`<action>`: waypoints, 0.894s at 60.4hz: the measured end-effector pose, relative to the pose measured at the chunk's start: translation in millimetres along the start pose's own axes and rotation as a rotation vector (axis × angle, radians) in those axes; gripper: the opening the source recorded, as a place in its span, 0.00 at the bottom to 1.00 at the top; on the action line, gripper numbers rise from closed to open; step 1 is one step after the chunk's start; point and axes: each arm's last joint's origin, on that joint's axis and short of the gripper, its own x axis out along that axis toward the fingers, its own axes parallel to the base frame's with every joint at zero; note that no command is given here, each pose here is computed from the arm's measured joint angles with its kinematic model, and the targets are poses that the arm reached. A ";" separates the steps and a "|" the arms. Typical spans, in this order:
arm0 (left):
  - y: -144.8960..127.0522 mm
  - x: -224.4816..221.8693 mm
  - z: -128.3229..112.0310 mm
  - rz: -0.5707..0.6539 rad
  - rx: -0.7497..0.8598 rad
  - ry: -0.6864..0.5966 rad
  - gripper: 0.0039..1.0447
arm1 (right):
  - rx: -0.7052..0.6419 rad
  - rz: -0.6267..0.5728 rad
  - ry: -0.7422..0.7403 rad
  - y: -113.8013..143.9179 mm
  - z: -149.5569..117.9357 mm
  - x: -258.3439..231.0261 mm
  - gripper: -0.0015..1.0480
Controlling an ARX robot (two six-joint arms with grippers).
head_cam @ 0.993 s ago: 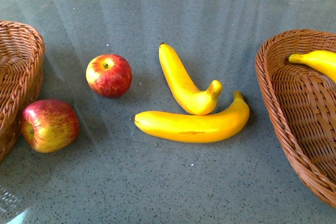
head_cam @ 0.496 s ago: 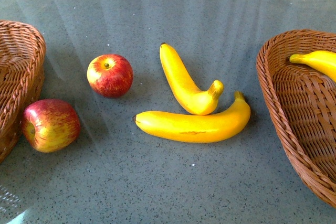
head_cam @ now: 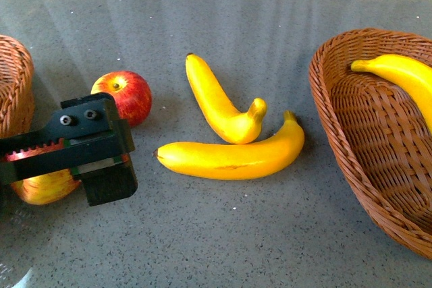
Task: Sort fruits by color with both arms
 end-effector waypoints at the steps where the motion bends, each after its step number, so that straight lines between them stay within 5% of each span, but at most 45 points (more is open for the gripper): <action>1: -0.1 1.2 0.0 0.010 -0.002 0.005 0.91 | 0.000 0.000 0.000 0.0 0.0 0.0 0.91; 33: -2.4 27.8 33.5 0.124 -0.390 0.197 0.91 | 0.000 0.000 0.000 0.0 0.0 0.0 0.91; 54: 8.1 39.5 34.4 0.223 -0.683 0.295 0.91 | 0.000 0.000 0.000 0.0 0.0 0.0 0.91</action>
